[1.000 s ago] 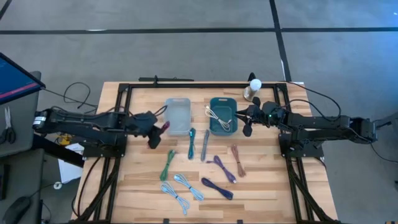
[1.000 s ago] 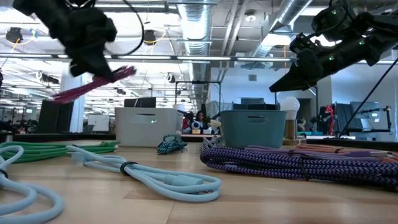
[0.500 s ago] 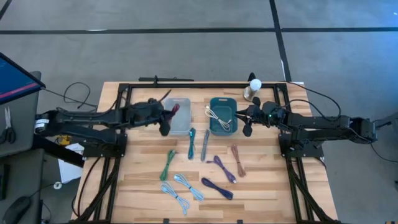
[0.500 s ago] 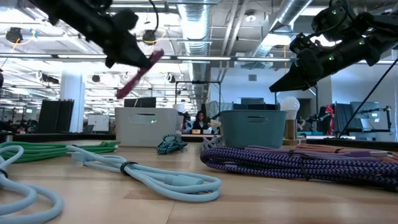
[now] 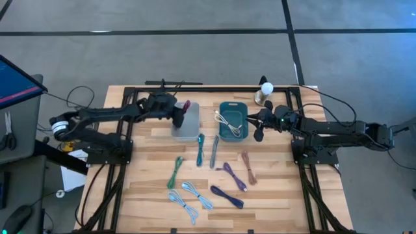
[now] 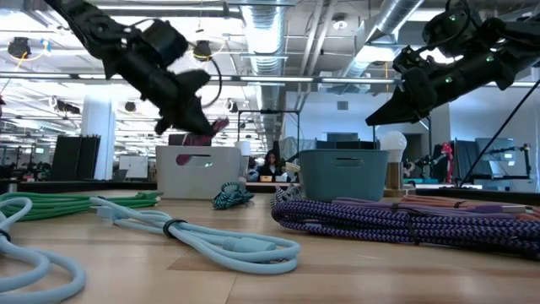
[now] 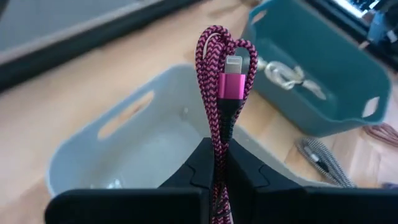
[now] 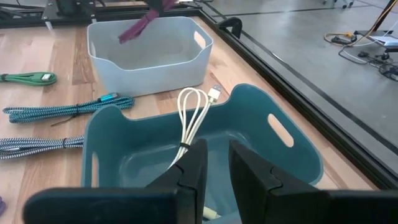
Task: Pick & Place USB Port
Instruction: Put the pink patterned charger cable into the white bin
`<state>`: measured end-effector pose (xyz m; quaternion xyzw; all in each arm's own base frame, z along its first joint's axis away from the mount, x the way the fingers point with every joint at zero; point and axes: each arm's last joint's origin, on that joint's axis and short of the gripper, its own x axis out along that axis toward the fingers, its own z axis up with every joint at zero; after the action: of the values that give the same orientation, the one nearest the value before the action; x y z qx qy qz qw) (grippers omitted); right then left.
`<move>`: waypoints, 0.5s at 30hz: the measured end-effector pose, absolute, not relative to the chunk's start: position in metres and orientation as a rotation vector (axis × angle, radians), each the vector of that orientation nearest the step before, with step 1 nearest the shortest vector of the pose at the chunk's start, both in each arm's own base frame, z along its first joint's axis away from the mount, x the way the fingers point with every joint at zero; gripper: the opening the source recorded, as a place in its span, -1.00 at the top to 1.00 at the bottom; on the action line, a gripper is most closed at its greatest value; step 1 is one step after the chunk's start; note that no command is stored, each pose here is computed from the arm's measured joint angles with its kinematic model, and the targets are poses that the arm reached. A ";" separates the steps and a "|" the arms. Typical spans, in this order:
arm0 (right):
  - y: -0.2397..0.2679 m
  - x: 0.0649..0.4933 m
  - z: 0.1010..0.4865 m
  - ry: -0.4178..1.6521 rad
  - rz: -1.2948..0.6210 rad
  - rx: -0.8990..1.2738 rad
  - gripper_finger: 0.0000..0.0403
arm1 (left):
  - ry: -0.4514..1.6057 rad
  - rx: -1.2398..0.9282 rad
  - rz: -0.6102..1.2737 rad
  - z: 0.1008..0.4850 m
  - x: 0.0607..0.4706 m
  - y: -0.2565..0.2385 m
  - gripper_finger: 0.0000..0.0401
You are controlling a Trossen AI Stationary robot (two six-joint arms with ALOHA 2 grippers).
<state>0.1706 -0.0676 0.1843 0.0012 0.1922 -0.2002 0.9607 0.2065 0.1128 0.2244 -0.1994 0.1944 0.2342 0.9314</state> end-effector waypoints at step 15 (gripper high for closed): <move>-0.068 0.171 0.184 0.390 -0.406 0.002 0.71 | 0.445 -0.453 0.455 0.206 0.218 0.121 0.71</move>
<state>0.1706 -0.0676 0.1842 0.0010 0.1926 -0.2001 0.9606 0.2179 0.1211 0.2055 -0.2210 0.2168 0.2218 0.9246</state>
